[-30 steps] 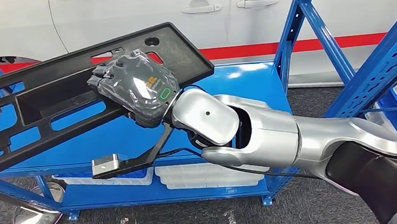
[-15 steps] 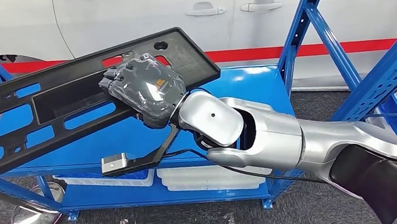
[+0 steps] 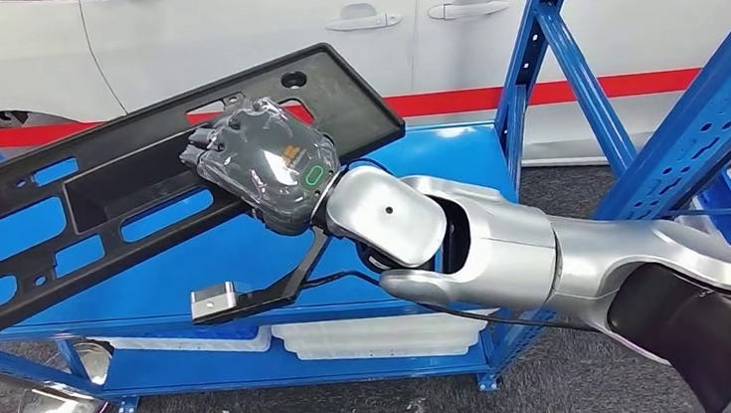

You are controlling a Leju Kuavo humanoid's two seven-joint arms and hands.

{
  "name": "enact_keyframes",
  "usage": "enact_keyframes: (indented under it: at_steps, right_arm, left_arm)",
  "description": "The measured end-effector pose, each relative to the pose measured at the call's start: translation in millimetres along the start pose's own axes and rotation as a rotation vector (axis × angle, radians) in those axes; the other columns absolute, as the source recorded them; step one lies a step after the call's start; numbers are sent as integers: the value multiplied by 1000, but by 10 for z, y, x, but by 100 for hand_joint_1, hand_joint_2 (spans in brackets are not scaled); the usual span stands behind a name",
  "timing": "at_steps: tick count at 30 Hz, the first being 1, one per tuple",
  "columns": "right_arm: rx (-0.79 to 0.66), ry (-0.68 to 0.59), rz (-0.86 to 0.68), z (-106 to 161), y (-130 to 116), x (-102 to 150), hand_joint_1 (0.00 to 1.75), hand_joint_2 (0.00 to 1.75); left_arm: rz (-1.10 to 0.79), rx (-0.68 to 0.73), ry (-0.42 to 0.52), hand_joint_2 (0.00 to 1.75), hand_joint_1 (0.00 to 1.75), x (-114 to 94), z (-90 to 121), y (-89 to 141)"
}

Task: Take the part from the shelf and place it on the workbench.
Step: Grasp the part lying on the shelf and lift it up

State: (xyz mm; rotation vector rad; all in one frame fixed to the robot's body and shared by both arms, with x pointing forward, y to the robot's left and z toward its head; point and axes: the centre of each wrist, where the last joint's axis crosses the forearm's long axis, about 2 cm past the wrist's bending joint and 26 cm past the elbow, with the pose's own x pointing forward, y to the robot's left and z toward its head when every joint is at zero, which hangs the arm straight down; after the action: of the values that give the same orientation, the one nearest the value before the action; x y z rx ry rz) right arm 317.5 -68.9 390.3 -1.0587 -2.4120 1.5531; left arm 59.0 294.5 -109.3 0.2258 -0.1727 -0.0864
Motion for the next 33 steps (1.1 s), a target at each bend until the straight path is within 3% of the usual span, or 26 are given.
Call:
enact_keyframes:
  at_steps: [33]
  right_arm:
    - [-5, 28, 41, -14, 31, -18, 175, 175]
  left_arm:
    - [20, 7, 12, 175, 0, 39, 3, -12]
